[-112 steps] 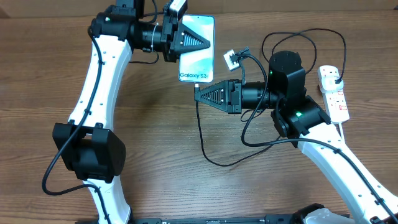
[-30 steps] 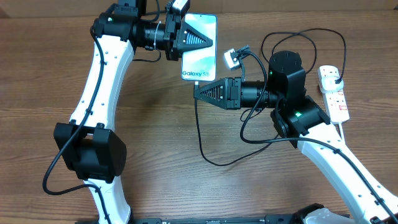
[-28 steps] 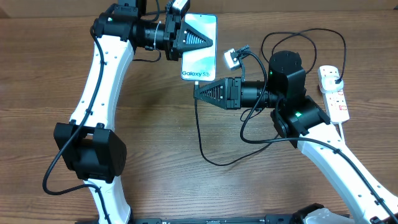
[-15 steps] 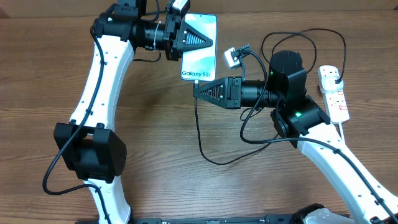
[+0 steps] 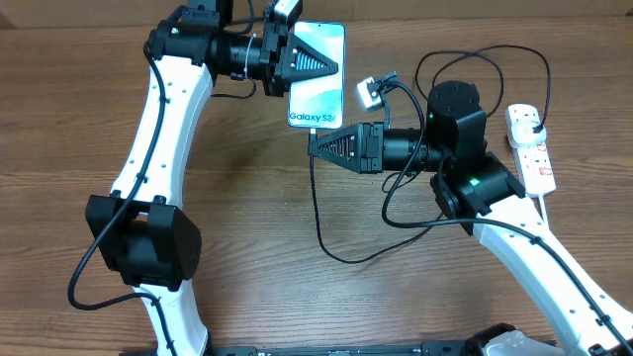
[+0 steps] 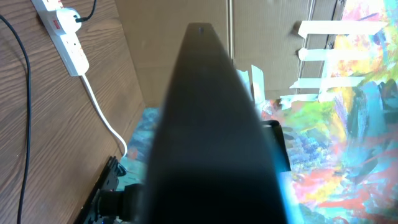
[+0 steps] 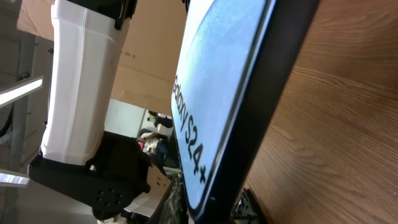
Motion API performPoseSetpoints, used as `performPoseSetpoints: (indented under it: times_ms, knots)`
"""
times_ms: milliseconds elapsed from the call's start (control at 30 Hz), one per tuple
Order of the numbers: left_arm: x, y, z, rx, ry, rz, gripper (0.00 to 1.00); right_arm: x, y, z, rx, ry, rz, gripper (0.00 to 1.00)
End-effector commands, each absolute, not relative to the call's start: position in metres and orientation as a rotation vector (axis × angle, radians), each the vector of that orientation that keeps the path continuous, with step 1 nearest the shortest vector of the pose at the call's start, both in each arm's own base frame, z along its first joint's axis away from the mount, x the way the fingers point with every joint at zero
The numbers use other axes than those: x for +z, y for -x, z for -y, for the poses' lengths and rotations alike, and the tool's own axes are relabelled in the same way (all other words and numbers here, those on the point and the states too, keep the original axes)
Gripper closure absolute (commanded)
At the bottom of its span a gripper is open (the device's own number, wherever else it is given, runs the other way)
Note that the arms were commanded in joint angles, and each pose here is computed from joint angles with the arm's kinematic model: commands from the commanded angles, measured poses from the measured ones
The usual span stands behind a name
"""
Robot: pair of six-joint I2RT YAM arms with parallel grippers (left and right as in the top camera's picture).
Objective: Plug charger to phone and switch on socket
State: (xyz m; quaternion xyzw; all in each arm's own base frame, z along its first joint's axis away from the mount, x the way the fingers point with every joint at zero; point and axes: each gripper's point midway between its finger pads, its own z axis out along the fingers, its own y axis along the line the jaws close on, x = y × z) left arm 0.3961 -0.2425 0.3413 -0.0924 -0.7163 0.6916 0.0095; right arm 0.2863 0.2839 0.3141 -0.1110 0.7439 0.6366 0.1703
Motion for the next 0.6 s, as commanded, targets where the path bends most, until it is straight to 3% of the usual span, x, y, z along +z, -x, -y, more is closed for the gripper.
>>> performPoseSetpoints:
  times_ms: [0, 567]
  knots:
    - [0.3571, -0.3877, 0.2437, 2.199, 0.337, 2.172, 0.96, 0.3208, -0.291, -0.2816, 1.8, 0.307, -2.093, 0.96]
    - [0.3571, -0.3878, 0.2436, 2.199, 0.337, 2.172, 0.96, 0.3253, -0.2991, -0.2723, 1.799, 0.279, -2.072, 0.96]
